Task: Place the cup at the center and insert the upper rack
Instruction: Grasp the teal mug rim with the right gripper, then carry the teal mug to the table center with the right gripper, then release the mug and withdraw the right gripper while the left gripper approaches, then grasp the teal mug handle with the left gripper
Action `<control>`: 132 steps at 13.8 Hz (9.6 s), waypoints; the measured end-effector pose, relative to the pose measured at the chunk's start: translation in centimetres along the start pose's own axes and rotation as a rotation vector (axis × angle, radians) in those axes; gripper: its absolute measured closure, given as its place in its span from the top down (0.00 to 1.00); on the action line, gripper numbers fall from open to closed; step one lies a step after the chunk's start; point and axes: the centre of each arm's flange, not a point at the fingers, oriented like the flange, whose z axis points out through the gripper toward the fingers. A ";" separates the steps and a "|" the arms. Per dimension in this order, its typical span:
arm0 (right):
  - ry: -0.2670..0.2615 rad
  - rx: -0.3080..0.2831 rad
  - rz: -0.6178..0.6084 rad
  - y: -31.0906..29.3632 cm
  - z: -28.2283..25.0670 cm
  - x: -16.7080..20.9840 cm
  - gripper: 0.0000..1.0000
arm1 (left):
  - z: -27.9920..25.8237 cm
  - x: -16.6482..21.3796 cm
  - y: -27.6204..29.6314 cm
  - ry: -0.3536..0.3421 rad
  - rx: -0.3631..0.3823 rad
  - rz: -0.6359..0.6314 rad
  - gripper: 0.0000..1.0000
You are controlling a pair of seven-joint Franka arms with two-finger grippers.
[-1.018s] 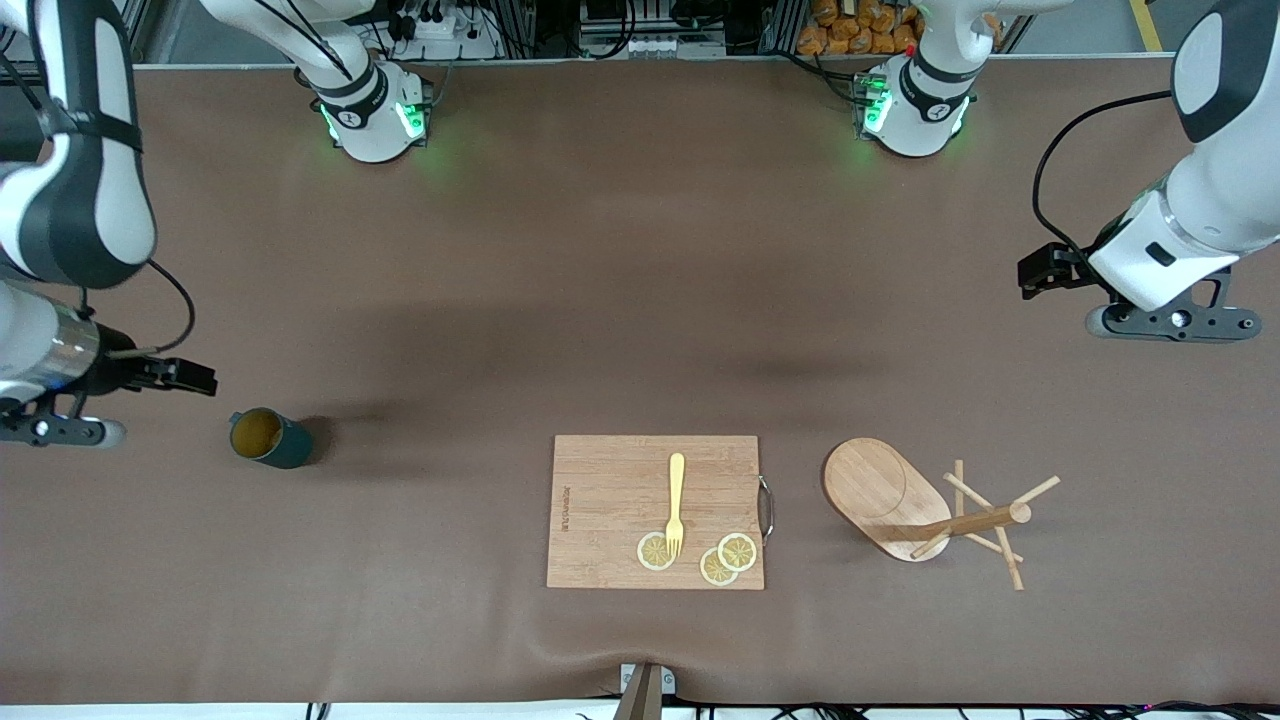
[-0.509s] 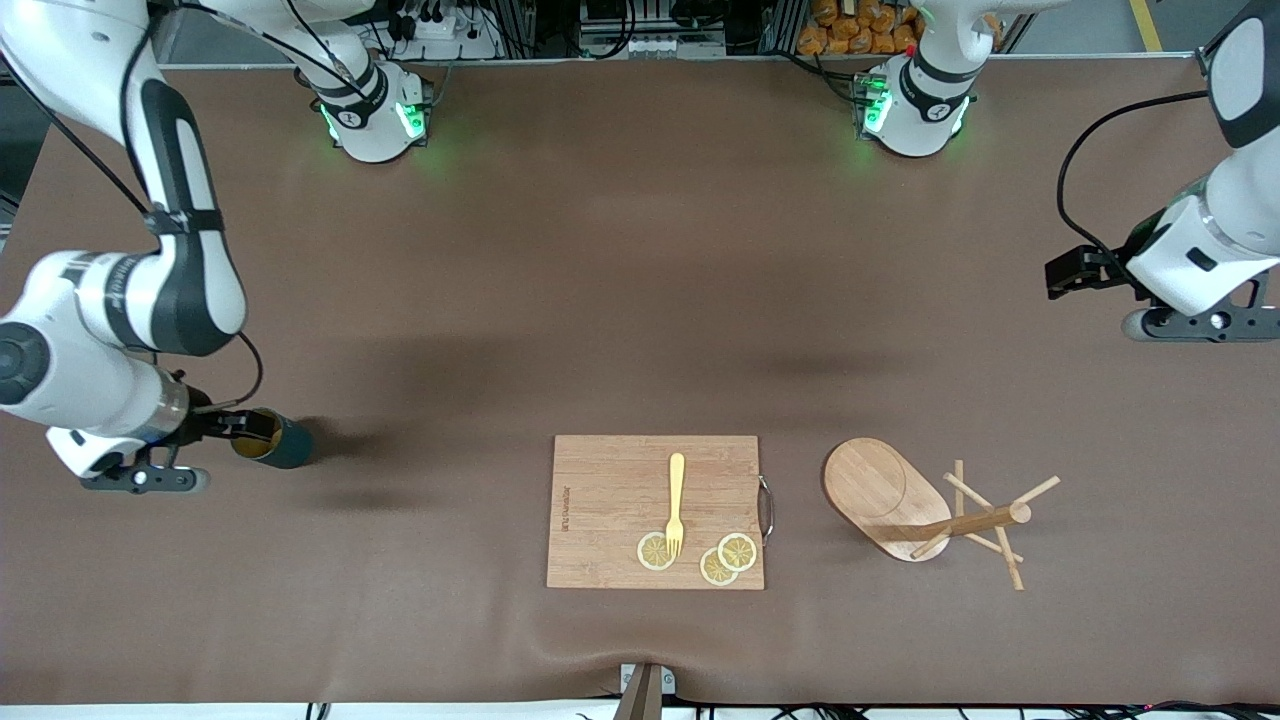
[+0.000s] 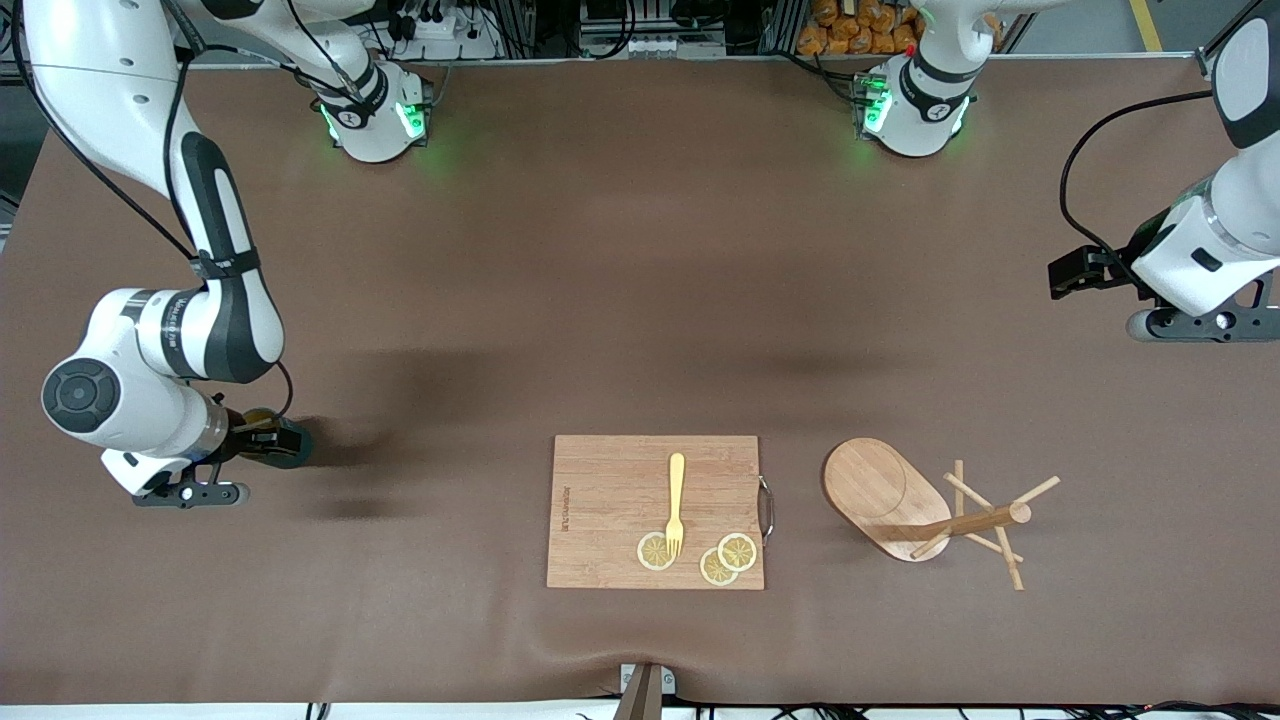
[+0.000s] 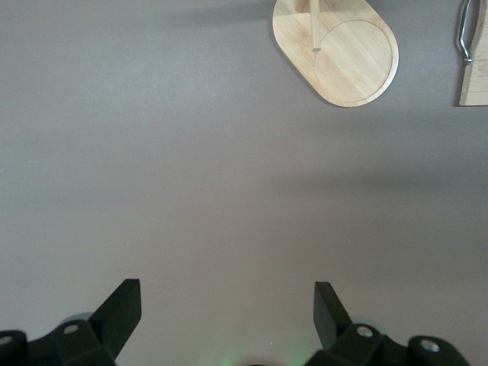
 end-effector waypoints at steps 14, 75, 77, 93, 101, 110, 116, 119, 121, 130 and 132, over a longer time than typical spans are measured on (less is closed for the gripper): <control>-0.071 0.034 -0.123 -0.2 4.1 -1.1 0.52 | 0.0 0.0 -0.6 -0.001 -0.001 -0.011 1.00; -0.092 0.121 0.142 -60.0 -1.0 -27.8 0.10 | -3.0 -0.4 1.1 0.047 -0.080 -0.164 1.00; -0.090 0.122 0.143 -60.0 -1.0 -27.8 0.17 | -3.0 -0.4 1.2 0.045 -0.080 -0.166 1.00; -0.072 0.272 0.076 -32.4 -25.9 -12.3 1.00 | -3.4 -1.4 9.0 0.027 -0.076 -0.384 1.00; 0.041 0.125 0.006 -5.8 -30.8 -8.6 1.00 | -0.7 -5.4 28.8 0.042 -0.030 -0.706 1.00; 0.015 0.149 0.022 7.3 -27.8 -8.7 1.00 | 9.1 -11.8 47.5 0.178 0.144 -0.860 1.00; 0.063 0.143 0.023 7.2 -28.1 -8.2 1.00 | 18.1 -15.9 55.3 0.310 0.241 -0.947 1.00; 0.059 0.139 0.022 7.2 -27.9 -8.2 1.00 | 22.1 -17.4 58.4 0.341 0.279 -0.982 1.00; 0.051 0.136 0.024 7.4 -27.7 -8.3 1.00 | 23.8 -18.5 60.4 0.379 0.278 -0.998 1.00; -0.004 0.089 0.030 8.5 -27.0 -8.9 1.00 | 29.3 -23.1 66.5 0.572 0.251 -0.910 1.00; -0.005 0.089 0.029 8.5 -27.0 -8.9 1.00 | 31.8 -23.4 66.8 0.585 0.280 -0.895 1.00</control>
